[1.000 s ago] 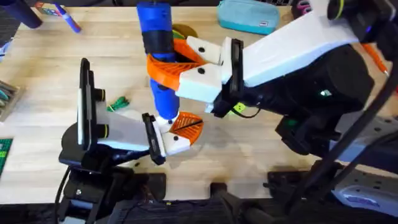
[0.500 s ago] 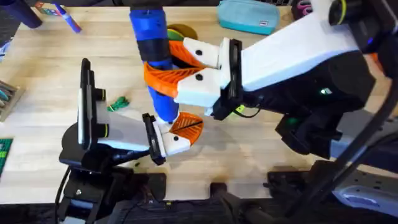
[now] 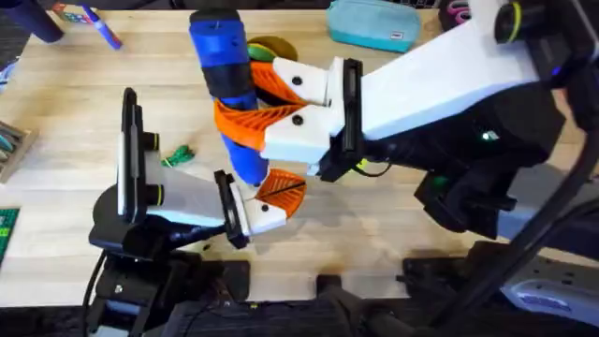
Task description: Pick up the gripper from the table and insert it into the empty holder that is missing its gripper. Then pick up a screw, insert it into the mounting hole, and use the screwdriver to tighten it. Finally, clean up the table by picking up the vegetable and placing it into the bucket.
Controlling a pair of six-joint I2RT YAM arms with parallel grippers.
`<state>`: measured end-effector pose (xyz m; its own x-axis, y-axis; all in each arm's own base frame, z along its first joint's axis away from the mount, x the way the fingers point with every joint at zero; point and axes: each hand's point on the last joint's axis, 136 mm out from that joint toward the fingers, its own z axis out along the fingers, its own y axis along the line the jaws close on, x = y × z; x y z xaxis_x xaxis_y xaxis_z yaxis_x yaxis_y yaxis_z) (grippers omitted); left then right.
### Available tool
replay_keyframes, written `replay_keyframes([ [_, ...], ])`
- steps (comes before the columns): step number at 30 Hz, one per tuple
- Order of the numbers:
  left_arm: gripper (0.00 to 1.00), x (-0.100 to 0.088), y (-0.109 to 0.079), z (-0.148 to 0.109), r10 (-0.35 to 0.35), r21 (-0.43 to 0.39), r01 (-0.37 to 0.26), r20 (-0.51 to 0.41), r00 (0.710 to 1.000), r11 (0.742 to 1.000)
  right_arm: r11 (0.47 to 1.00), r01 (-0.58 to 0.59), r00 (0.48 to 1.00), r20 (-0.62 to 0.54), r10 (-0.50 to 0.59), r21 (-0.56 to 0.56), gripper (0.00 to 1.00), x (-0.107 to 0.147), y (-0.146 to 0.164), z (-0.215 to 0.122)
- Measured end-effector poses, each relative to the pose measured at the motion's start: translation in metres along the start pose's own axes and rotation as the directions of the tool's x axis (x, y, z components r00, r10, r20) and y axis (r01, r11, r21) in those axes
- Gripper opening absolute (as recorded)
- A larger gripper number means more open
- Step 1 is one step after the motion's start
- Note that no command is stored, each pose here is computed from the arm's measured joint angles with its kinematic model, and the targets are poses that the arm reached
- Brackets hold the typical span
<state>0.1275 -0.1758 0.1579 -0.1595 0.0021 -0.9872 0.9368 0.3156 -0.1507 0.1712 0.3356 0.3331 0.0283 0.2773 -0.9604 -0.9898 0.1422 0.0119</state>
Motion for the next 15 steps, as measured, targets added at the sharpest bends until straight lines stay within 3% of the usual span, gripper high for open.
replay_keyframes([
  [9,0.013,-0.001,0.000,0.000,0.007,-0.003,-0.007,0.002,1.000,1.000,1.000,0.009,0.999,0.049,-0.008,-0.012,0.046,-0.009,0.003,0.000],
  [15,0.013,-0.001,0.001,0.000,0.011,-0.004,-0.011,0.002,1.000,1.000,0.999,0.010,0.989,0.145,-0.016,0.042,0.046,-0.032,-0.010,-0.006],
])
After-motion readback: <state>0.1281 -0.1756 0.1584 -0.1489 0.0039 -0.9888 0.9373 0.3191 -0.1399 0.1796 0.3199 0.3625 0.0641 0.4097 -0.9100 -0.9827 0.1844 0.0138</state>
